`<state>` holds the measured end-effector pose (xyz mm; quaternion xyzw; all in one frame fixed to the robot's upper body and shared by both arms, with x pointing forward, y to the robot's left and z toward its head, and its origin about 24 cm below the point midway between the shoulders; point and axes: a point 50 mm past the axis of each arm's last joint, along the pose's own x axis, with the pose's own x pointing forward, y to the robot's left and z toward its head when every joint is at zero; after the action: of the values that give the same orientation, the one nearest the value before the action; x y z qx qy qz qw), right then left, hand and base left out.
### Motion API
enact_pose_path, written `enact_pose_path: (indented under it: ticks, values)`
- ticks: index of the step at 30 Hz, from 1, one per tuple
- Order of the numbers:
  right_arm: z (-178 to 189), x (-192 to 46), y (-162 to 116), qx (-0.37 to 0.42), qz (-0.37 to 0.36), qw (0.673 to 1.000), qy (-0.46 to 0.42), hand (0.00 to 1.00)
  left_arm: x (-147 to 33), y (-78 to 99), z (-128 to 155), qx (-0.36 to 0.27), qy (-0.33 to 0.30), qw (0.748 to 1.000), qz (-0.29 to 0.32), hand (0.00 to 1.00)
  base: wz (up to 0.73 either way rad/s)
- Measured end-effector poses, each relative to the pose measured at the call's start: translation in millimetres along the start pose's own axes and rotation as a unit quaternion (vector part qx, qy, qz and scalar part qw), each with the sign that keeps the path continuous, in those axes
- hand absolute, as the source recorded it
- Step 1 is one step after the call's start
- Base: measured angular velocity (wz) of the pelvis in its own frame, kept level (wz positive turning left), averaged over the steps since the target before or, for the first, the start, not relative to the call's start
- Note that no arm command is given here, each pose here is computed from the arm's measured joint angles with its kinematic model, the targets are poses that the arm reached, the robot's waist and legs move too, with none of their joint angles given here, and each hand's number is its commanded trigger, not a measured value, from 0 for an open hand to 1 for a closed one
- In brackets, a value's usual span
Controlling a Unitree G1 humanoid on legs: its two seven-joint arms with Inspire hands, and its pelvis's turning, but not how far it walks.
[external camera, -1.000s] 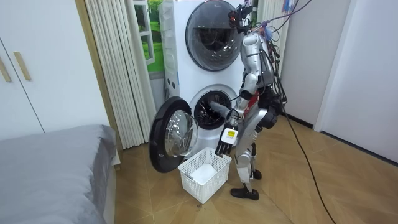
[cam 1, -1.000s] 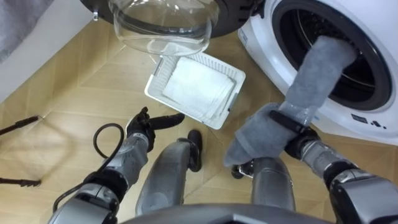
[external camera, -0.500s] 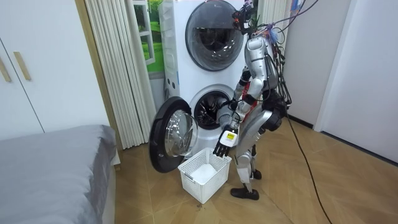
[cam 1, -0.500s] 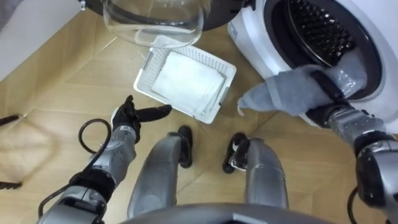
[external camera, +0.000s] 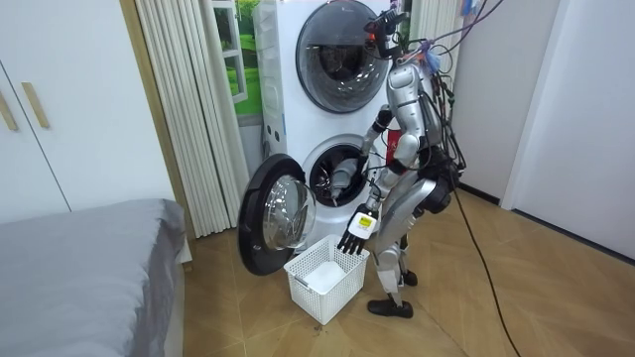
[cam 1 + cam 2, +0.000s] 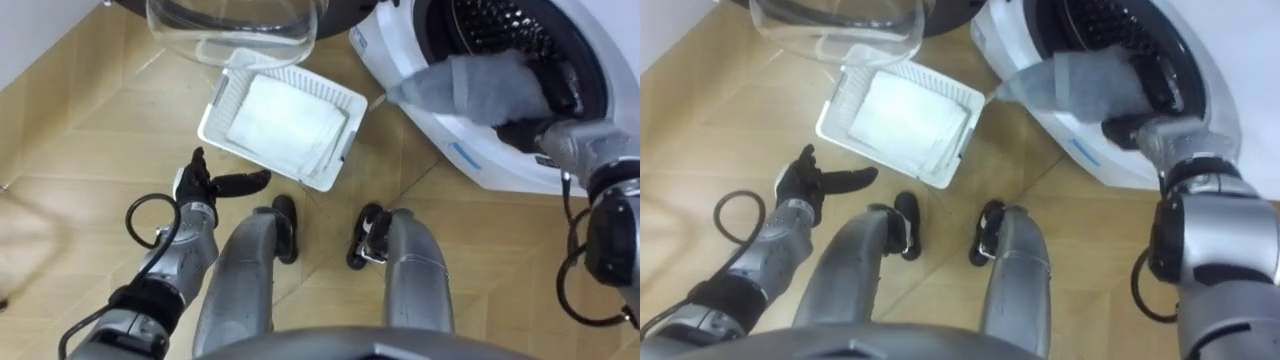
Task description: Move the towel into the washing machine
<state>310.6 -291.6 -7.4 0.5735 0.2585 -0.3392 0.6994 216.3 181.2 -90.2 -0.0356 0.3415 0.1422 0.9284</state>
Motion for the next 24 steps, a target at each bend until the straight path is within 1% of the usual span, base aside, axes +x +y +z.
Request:
enact_pose_path:
  ticks: [1, 5, 7, 13, 20, 24]
  values:
    - [1.1, -0.5, 0.9, 0.012, 0.000, 1.000, 0.001, 0.00, -0.7, 0.2, 1.5, -0.001, -0.004, 1.000, 0.003, 0.00, 0.10]
    - [5.2, -2.8, 7.1, 0.047, -0.009, 0.999, 0.003, 0.00, -4.4, 1.4, 0.9, 0.001, -0.013, 1.000, 0.016, 0.00, 0.09]
    - [8.8, -5.1, 11.7, 0.079, -0.018, 0.997, 0.008, 0.00, -6.4, 0.3, 0.8, -0.002, -0.016, 1.000, 0.021, 0.00, 0.05]
    - [16.1, -8.2, 13.2, 0.112, -0.048, 0.993, 0.005, 0.00, -7.4, -0.1, 4.1, 0.011, -0.028, 0.999, 0.028, 0.00, 0.01]
    - [18.1, -9.4, 14.9, 0.126, -0.067, 0.990, -0.002, 0.00, -8.3, -1.9, 6.4, 0.024, -0.040, 0.999, 0.023, 0.00, 0.00]
    - [20.0, -9.7, 14.0, 0.131, -0.076, 0.988, -0.011, 0.00, -8.7, -4.8, 9.6, 0.030, -0.051, 0.998, 0.010, 0.00, 0.00]
